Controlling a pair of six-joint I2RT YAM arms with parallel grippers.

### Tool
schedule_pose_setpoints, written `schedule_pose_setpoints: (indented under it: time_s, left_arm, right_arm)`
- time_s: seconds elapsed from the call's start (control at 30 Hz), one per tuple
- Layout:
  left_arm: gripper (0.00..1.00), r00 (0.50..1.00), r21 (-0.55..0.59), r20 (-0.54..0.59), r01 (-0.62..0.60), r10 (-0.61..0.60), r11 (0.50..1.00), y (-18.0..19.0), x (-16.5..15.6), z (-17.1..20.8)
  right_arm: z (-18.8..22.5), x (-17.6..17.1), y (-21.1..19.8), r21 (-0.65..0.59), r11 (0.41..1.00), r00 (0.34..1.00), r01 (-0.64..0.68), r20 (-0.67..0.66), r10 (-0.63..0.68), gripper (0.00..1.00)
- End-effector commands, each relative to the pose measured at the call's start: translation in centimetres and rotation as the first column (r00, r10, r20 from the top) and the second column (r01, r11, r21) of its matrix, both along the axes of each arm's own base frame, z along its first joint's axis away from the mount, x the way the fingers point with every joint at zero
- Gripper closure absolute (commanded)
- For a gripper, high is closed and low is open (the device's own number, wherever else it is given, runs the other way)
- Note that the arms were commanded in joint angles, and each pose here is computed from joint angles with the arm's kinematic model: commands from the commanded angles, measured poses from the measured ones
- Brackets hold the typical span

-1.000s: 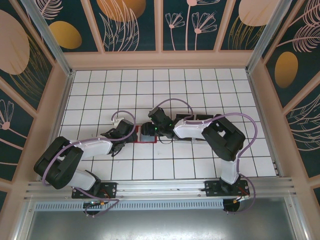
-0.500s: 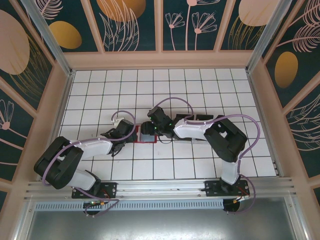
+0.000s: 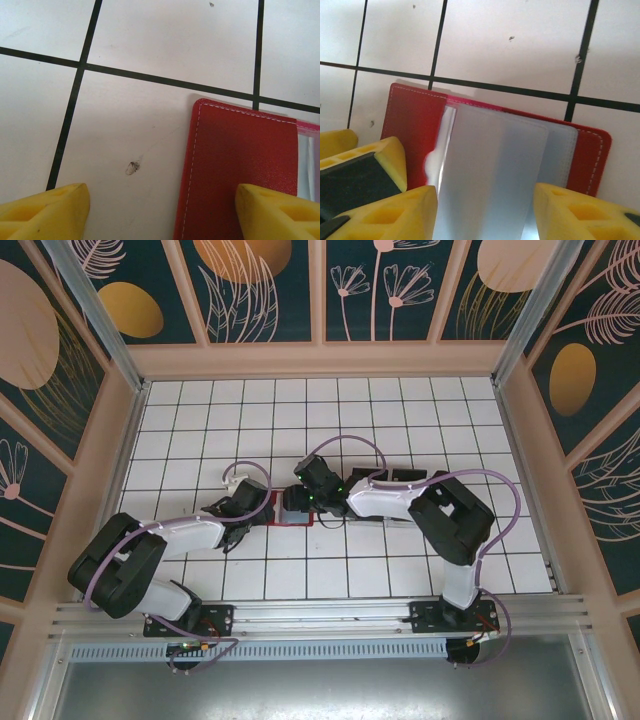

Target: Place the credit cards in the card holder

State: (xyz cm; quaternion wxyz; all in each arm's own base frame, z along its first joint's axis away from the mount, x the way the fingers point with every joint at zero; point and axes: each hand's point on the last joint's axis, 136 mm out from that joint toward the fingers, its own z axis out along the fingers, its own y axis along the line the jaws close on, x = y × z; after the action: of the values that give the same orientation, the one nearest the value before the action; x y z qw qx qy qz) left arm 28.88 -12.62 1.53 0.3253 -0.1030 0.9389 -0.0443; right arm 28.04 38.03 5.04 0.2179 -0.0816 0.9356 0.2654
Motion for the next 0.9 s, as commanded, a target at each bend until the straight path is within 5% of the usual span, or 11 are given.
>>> schedule_pose_setpoints:
  time_s: [0.0,0.87]
  left_arm:
    - [0.23,0.997,-0.052,-0.051,0.048,-0.051,0.997,-1.1,-0.9,-1.3]
    - [0.24,0.997,-0.050,-0.054,0.048,-0.051,0.998,-1.0,-1.0,-1.4]
  right_arm:
    - [2.6,0.8,-0.1,-0.013,1.000,0.997,0.016,0.070,-0.015,0.47]
    - [0.3,0.6,-0.1,-0.020,1.000,0.999,0.020,0.037,-0.019,0.47]
